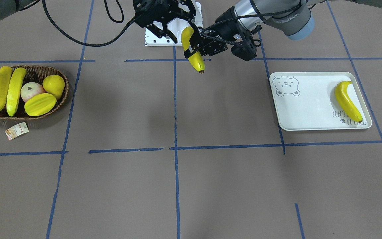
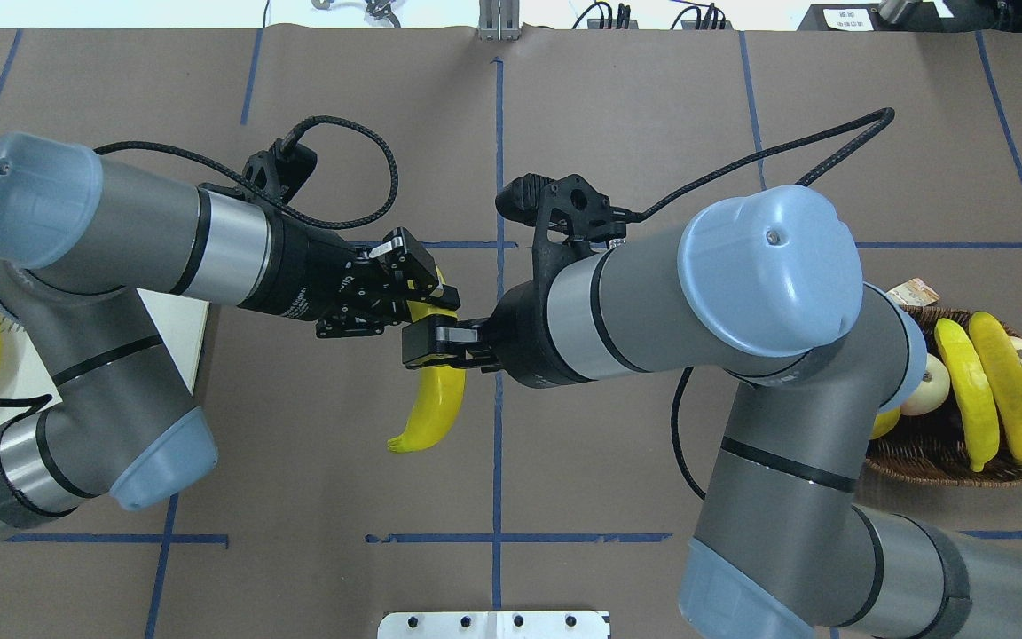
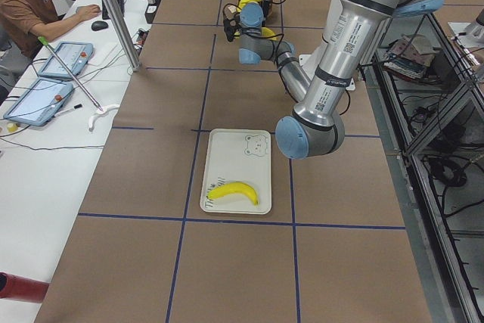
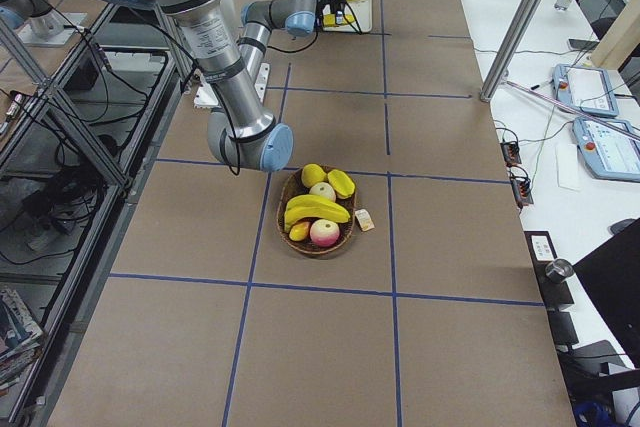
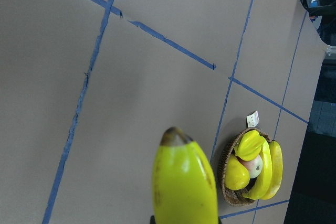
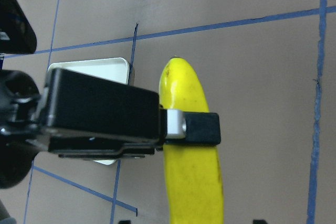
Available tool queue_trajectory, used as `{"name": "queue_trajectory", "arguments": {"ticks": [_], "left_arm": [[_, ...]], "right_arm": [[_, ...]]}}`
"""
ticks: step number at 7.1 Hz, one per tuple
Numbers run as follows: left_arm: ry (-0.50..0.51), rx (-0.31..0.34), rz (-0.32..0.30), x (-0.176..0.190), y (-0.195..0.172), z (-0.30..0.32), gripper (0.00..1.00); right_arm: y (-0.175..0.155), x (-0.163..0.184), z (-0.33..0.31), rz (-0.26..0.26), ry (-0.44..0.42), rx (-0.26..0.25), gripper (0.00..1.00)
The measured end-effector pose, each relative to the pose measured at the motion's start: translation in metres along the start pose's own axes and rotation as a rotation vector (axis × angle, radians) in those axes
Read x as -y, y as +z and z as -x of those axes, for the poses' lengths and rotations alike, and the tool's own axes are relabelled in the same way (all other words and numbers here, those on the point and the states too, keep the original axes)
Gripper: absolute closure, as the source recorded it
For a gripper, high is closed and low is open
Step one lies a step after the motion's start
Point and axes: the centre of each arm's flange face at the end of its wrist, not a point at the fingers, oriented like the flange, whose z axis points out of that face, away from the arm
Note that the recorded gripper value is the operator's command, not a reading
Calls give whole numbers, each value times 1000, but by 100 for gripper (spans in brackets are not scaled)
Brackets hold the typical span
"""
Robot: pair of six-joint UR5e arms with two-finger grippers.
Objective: Transfer all bananas from basket to plate
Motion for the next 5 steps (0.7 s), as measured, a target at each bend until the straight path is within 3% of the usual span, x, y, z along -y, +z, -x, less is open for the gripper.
{"name": "queue_trajectory", "arguments": {"ticks": [3,5], "left_arm": [[-79,134,-104,48,-24,54,100],[-50,322,-204,91,-71,133,100]], "right_arm": [[-20,5,-12,-29,9,-2,0],[-33,9,-34,-59,20,-27,0]]}}
